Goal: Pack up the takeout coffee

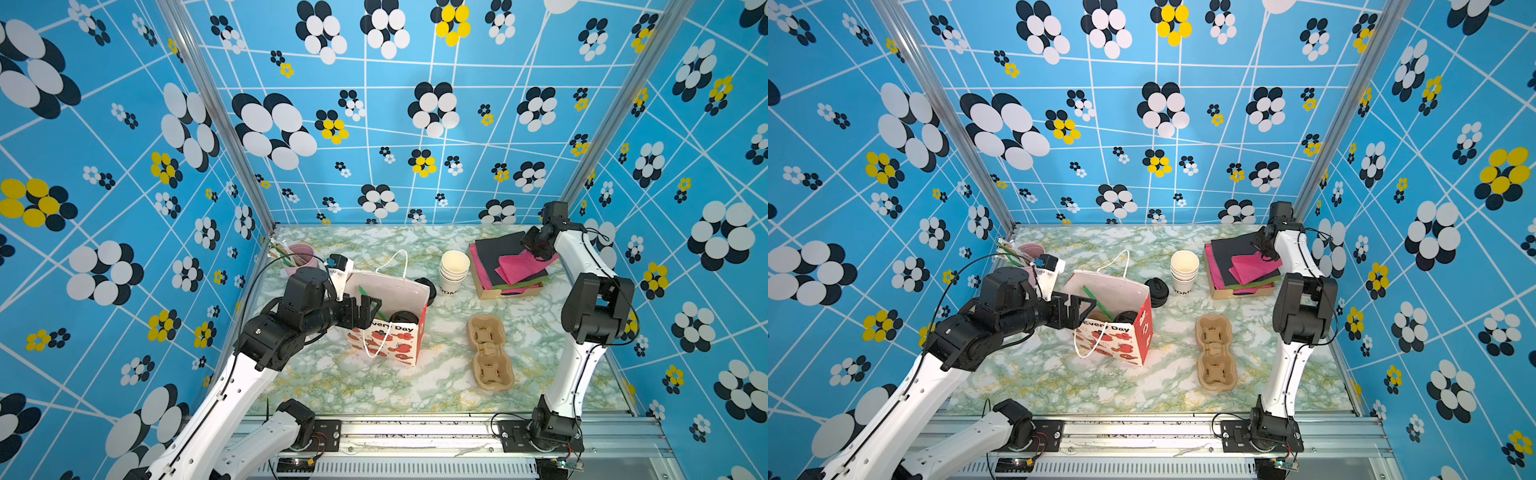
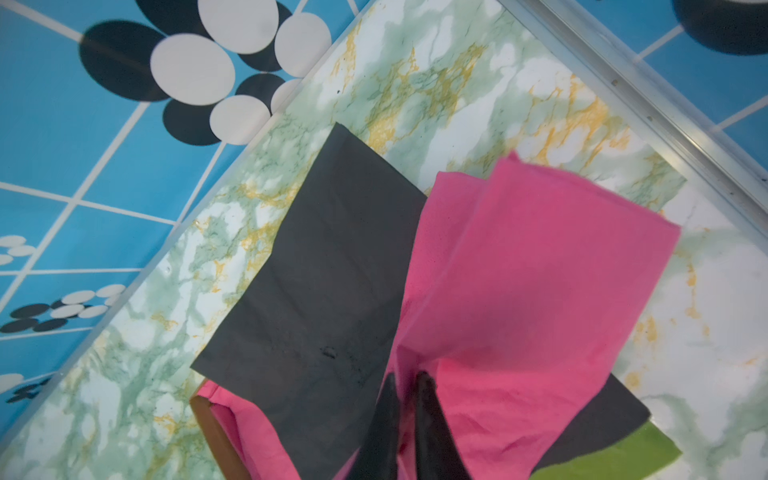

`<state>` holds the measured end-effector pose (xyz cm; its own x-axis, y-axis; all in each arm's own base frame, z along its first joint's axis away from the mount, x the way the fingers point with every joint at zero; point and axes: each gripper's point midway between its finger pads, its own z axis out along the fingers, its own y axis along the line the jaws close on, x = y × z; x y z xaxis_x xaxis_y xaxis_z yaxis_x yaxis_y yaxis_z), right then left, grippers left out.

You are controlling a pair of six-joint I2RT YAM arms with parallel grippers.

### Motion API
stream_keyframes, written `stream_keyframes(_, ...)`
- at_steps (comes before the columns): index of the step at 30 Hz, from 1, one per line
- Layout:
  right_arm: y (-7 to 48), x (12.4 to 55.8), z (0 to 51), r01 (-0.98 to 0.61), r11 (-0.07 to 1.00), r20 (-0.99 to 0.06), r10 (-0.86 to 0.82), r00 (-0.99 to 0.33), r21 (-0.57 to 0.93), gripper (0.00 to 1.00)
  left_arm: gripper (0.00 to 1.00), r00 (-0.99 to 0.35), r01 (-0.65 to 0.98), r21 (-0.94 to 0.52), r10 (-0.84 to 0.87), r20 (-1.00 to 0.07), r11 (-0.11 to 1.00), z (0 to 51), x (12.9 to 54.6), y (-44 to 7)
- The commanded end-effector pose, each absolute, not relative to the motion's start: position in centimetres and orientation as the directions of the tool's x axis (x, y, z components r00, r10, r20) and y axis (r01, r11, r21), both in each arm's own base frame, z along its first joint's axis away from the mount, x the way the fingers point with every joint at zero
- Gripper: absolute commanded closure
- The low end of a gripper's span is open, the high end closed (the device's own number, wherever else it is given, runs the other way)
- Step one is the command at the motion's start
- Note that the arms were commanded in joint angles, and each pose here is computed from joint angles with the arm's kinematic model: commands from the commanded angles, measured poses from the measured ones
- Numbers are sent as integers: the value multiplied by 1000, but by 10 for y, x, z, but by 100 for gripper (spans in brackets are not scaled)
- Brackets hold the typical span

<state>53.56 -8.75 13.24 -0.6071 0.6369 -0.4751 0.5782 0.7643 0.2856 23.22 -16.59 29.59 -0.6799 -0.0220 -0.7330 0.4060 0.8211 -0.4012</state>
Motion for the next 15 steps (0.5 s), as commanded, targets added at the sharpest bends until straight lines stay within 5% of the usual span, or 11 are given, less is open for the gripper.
stream_keyframes(1, -80, 546, 139, 553, 769, -477, 635, -608, 320, 74, 1, -675, 403, -402, -29, -737, 823, 296, 234, -164)
stream_keyframes(6, -81, 547, 162, 532, 781, -516, 619, -593, 325, 52, 1, -677, 400, -404, -32, -736, 823, 296, 234, -164)
stream_keyframes(15, -102, 523, 207, 512, 820, -642, 539, -545, 254, 27, 1, -668, 404, -401, -34, -743, 822, 298, 231, -162)
